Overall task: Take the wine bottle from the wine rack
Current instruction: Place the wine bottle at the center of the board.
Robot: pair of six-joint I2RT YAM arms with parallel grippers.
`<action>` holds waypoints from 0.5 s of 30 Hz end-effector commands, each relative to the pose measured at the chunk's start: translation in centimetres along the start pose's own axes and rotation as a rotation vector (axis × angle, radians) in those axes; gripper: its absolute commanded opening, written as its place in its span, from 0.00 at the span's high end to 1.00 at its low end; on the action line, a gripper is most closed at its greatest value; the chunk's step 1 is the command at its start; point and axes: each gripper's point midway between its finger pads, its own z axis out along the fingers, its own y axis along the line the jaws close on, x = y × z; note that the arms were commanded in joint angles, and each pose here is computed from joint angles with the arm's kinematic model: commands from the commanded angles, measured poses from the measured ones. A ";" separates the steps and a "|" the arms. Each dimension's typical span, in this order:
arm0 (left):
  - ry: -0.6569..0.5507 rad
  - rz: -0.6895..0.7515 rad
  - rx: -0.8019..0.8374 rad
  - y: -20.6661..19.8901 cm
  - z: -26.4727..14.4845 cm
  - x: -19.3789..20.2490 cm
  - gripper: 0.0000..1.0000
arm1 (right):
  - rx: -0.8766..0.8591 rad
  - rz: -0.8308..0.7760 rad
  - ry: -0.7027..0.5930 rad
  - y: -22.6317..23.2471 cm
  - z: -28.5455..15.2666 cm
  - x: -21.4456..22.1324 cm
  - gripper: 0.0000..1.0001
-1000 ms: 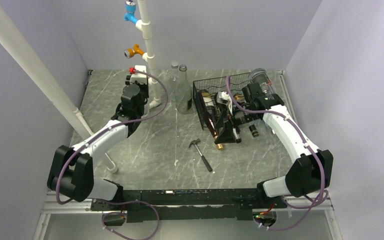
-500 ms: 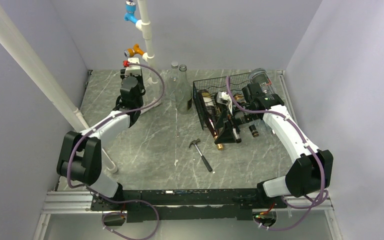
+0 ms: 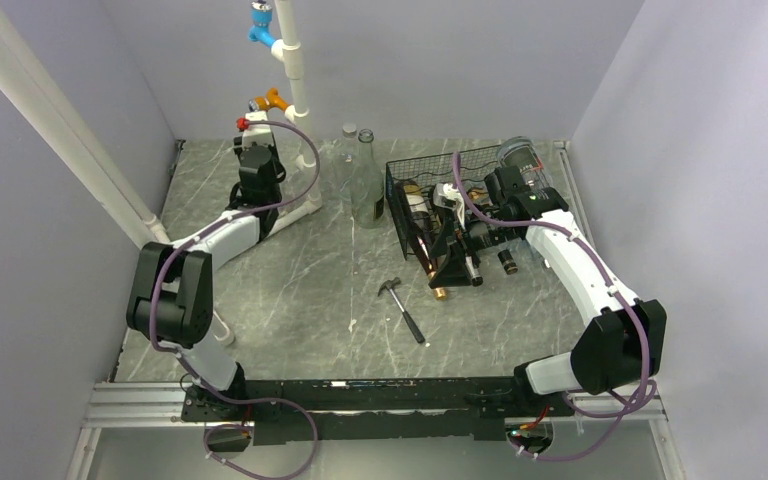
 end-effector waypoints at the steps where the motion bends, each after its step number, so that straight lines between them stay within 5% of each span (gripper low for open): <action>1: -0.309 -0.230 0.016 0.5 0.8 -11.2 1.00 | -0.010 -0.044 -0.027 0.4 -0.2 -0.6 0.07; 8: -0.262 -0.234 0.041 0.3 1.7 -9.2 0.99 | -0.009 -0.042 -0.026 0.3 -0.2 -0.5 0.07; 15: -0.233 -0.240 0.058 0.0 1.4 -7.9 0.69 | -0.010 -0.042 -0.023 0.4 -0.2 -0.5 0.07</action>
